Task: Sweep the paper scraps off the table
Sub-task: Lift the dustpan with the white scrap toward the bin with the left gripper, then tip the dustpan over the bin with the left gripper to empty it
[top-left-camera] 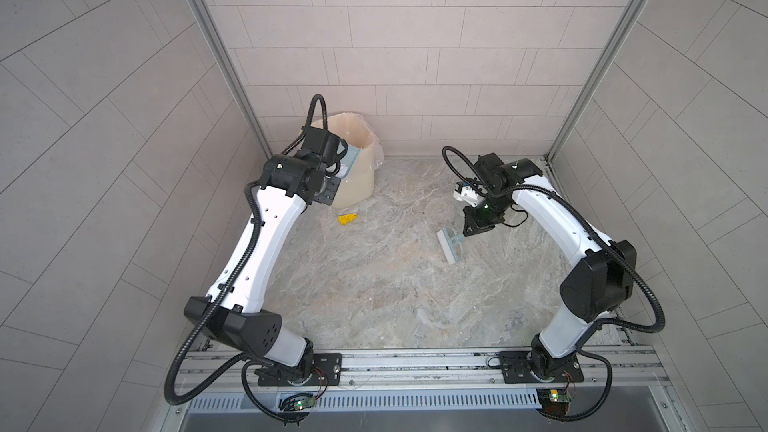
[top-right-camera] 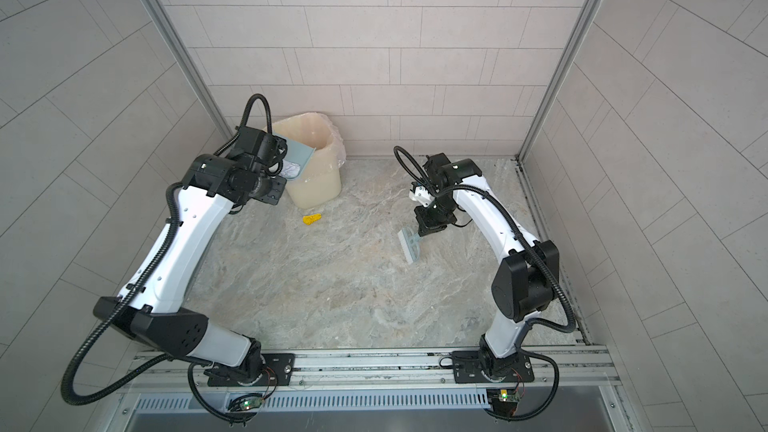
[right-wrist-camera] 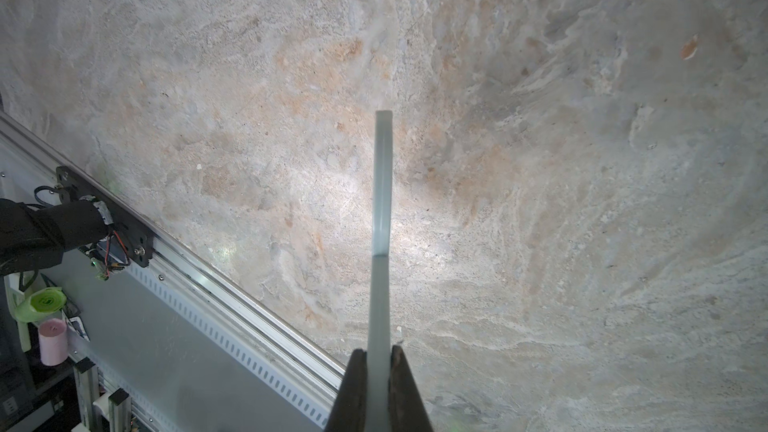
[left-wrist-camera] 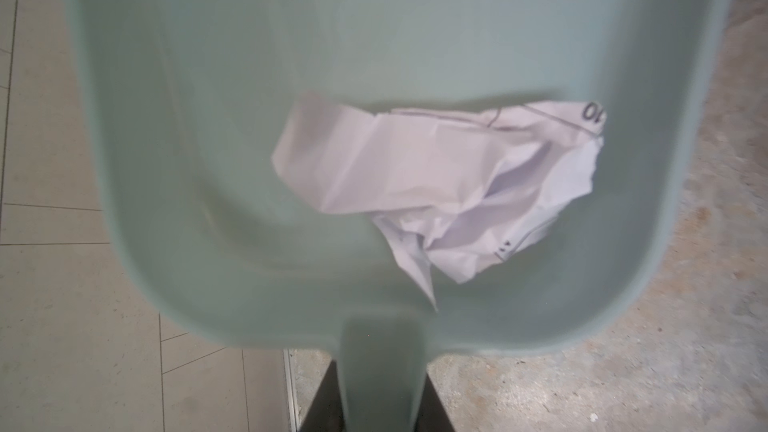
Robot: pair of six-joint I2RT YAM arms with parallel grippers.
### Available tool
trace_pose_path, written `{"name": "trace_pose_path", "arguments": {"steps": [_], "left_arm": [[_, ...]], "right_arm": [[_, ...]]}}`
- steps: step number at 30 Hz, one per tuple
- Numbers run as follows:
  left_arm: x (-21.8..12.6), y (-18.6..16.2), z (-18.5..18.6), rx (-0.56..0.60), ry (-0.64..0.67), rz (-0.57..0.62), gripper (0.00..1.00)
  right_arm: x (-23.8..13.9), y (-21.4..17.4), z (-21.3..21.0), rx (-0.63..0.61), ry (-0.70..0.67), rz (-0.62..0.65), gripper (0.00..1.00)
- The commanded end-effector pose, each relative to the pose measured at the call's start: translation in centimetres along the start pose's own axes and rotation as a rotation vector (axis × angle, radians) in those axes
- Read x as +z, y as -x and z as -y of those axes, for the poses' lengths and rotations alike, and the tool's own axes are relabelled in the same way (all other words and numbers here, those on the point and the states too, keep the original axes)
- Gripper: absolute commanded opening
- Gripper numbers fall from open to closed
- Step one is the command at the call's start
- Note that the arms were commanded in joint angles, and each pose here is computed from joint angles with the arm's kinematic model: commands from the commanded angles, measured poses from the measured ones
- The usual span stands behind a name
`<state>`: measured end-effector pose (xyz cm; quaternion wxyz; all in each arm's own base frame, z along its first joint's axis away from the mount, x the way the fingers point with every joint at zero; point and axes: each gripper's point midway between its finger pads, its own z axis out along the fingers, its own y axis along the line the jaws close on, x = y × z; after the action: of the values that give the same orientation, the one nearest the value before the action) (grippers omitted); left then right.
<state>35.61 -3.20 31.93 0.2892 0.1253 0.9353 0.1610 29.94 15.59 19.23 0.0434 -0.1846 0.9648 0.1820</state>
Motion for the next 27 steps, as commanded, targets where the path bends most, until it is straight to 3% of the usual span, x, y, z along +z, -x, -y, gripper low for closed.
{"name": "trace_pose_path", "arguments": {"steps": [1,7,15,22,27], "left_arm": [[0.8,0.5,-2.5,0.021,0.066,-0.045,0.0],[2.1,3.7,-6.3,-0.029,0.166,-0.014,0.0],[4.3,6.5,-8.9,0.067,0.339,-0.052,0.0],[4.2,8.7,-10.7,0.243,0.571,-0.073,0.0],[3.7,10.4,-10.7,0.429,0.76,-0.097,0.0]], "right_arm": [[-0.9,-0.9,-0.3,0.0,0.011,0.009,0.0],[-0.5,-1.1,-0.5,0.013,0.03,0.0,0.0],[-0.7,-1.1,-0.6,0.026,0.036,-0.003,0.0],[-0.7,-0.8,-0.6,0.033,0.037,-0.008,0.0],[-0.7,-0.5,-0.8,0.033,0.042,-0.005,0.0]]}}
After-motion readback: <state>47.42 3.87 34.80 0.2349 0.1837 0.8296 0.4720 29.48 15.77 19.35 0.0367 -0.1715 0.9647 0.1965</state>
